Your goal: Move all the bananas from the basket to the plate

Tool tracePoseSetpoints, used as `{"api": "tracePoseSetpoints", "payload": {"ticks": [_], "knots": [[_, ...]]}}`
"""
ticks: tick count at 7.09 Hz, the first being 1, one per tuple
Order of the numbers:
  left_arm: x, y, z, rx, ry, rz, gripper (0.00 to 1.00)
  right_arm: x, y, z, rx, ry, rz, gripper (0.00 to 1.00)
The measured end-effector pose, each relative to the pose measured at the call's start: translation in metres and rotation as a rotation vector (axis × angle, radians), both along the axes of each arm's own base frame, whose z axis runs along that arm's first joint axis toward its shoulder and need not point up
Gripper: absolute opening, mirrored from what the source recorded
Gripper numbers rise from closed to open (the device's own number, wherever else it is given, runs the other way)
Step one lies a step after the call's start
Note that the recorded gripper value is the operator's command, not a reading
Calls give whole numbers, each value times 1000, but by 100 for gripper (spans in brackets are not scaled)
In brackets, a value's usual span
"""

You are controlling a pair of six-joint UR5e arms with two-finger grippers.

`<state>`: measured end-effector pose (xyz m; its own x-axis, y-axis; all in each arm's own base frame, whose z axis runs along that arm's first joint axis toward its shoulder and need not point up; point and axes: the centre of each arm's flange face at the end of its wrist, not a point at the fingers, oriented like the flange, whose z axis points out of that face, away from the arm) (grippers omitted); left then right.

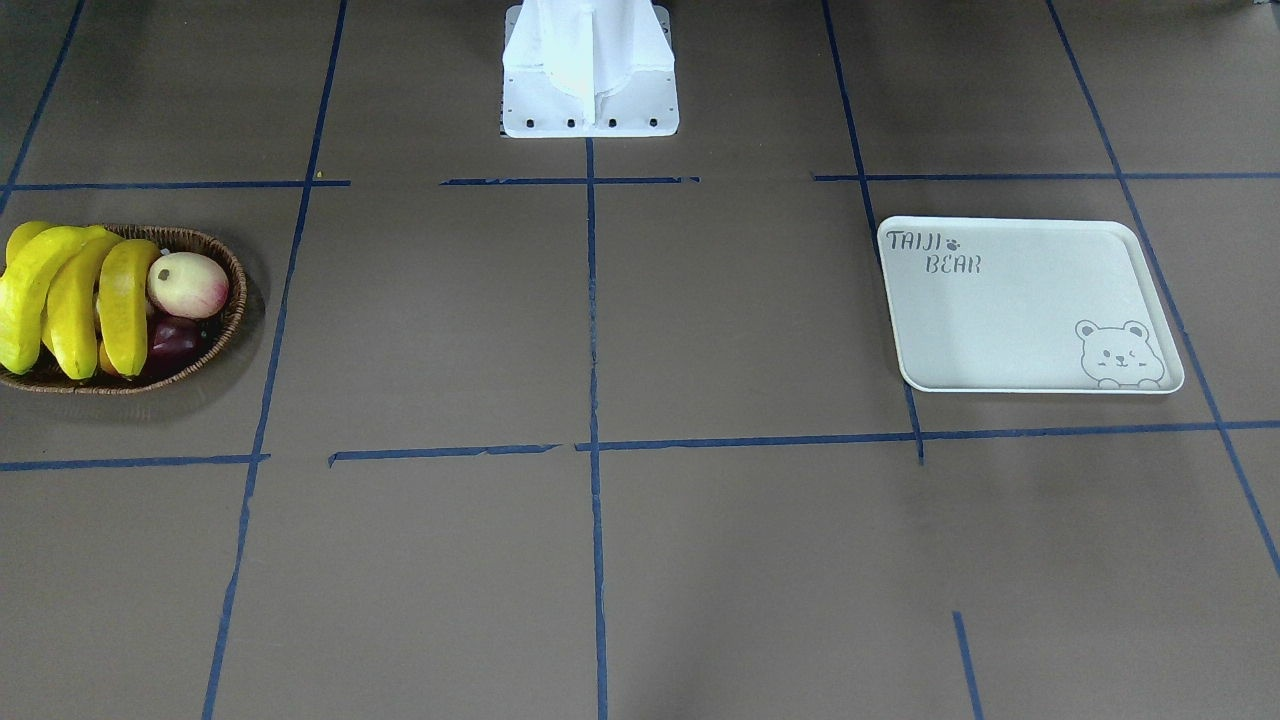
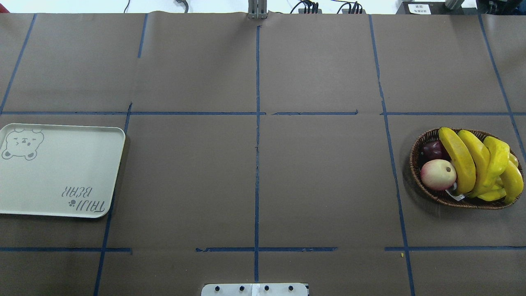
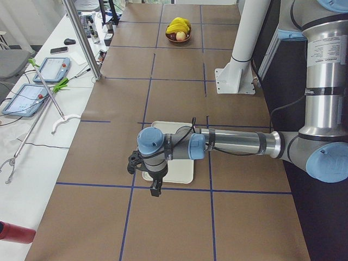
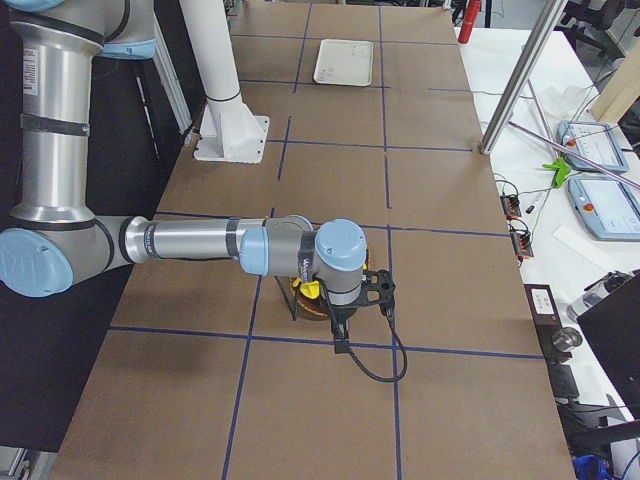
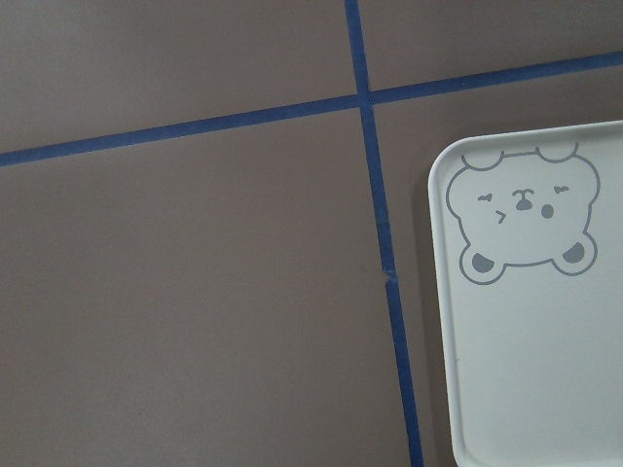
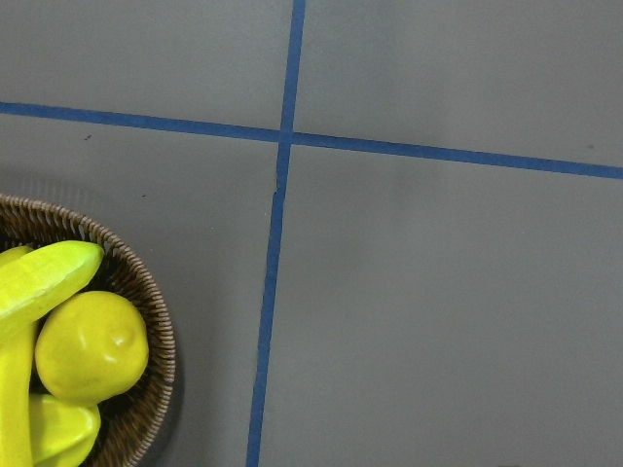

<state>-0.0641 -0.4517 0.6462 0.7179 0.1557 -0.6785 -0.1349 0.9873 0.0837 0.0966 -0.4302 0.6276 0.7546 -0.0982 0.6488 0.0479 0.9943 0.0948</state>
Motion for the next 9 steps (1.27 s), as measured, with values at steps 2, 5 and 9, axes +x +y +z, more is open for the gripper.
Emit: {"api": "tracePoseSetpoints", "payload": {"ticks": [2, 5, 9], "knots": [[1, 0, 1, -3, 1, 0, 100, -10, -5, -7, 20, -4, -24, 100], [1, 0, 2, -4, 3, 1, 100, -66, -22, -47, 102, -88, -68, 100], [2, 1, 5, -12, 5, 2, 100, -158, 2, -111, -159, -95, 261, 97]]}}
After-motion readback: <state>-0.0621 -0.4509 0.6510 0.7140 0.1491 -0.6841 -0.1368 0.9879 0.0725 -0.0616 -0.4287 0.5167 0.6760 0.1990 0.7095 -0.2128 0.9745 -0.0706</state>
